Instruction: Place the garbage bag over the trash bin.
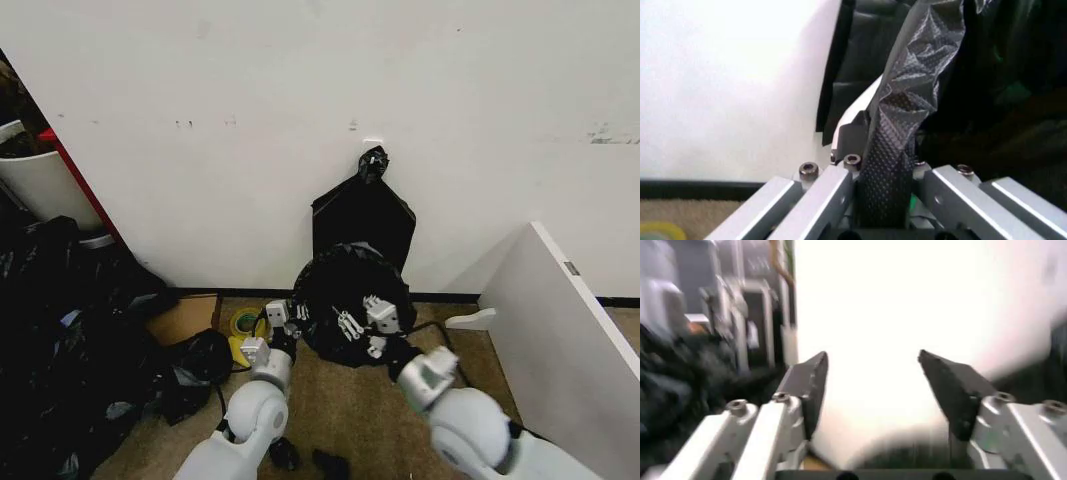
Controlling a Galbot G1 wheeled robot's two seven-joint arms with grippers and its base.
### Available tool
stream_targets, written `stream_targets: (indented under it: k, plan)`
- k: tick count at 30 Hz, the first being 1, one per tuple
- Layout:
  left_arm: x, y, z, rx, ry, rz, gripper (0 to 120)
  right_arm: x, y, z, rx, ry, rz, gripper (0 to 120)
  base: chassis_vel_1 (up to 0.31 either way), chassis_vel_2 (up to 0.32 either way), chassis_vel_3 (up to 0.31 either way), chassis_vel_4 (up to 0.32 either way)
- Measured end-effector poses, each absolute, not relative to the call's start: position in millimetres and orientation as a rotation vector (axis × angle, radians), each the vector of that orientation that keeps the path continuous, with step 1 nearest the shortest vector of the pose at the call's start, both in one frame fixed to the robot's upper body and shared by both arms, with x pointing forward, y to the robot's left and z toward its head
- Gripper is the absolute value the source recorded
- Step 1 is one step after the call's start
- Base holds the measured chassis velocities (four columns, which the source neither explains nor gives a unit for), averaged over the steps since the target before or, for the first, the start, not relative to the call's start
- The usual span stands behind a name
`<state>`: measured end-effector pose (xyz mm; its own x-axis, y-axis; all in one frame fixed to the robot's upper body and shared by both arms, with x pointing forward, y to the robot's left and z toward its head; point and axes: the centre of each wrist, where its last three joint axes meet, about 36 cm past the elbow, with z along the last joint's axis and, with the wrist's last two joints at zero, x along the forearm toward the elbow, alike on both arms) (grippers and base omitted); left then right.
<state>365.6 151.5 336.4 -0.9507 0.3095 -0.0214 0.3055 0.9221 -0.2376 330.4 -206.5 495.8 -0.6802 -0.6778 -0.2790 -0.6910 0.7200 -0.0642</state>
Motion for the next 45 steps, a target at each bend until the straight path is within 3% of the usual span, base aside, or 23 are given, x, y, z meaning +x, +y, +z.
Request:
stream_targets:
  k: [3,9,13,18,34,45]
  plan:
    - [362,158,329,-0.526,-3.071,0.338,1,340,-217,508,-1.072,2.600,0.048,66,0.000,0.000,0.000,0.000]
    - [363,184,310,-0.694,-3.163,0.242,1,396,-277,503,-1.333,2.503,-0.127,92,0.000,0.000,0.000,0.000]
    - [365,189,307,-0.801,-3.216,0.240,1,423,-304,488,-1.450,2.492,-0.193,99,0.000,0.000,0.000,0.000]
    - [367,198,304,-0.973,-3.259,0.195,1,455,-335,466,-1.417,2.576,-0.195,100,0.000,0.000,0.000,0.000]
    - [370,194,301,-1.001,-3.279,0.168,1,465,-359,454,-1.508,2.578,-0.213,100,0.000,0.000,0.000,0.000]
    - [360,189,310,-1.001,-3.276,0.191,1,471,-358,433,-1.185,2.719,-0.275,100,0.000,0.000,0.000,0.000]
